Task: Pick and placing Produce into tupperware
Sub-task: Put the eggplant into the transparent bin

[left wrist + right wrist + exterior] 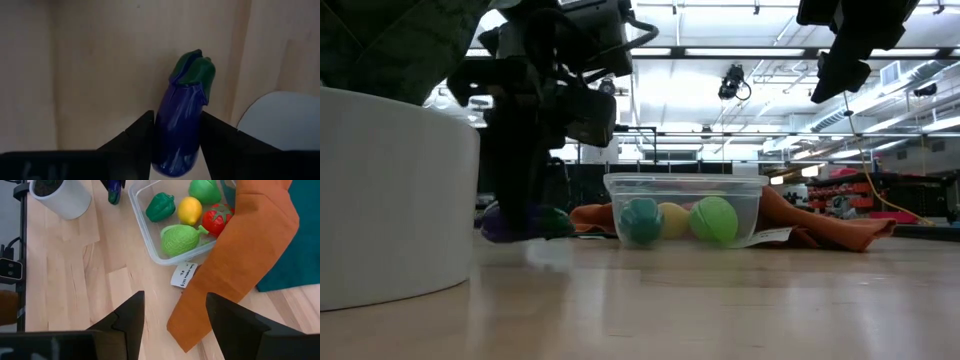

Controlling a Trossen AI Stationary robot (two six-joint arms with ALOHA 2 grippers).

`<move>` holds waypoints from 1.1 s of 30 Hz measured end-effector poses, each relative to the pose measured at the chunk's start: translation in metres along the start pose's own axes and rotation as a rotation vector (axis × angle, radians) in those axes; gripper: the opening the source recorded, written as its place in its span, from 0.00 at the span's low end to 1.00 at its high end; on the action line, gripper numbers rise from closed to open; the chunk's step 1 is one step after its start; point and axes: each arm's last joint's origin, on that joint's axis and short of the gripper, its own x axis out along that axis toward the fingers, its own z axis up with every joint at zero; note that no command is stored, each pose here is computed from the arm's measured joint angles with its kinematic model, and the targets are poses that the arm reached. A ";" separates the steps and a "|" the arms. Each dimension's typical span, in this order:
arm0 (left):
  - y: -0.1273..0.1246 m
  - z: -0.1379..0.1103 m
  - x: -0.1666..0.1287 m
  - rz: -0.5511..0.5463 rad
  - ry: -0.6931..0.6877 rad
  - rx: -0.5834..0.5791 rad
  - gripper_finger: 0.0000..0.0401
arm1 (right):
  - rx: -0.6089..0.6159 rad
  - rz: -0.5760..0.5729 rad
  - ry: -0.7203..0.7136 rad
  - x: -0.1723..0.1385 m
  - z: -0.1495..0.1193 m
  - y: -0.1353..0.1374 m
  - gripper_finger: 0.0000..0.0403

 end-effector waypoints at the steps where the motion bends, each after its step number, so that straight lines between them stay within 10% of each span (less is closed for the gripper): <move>1: 0.000 0.001 -0.002 0.004 0.011 -0.003 0.37 | 0.000 0.000 0.000 0.000 0.000 0.000 0.43; 19: 0.016 0.032 -0.105 0.053 -0.173 -0.036 0.38 | -0.002 -0.003 0.006 0.000 -0.001 0.000 0.43; 33: 0.059 0.073 -0.113 0.104 -0.479 -0.085 0.37 | 0.015 -0.007 0.014 0.000 -0.001 -0.001 0.43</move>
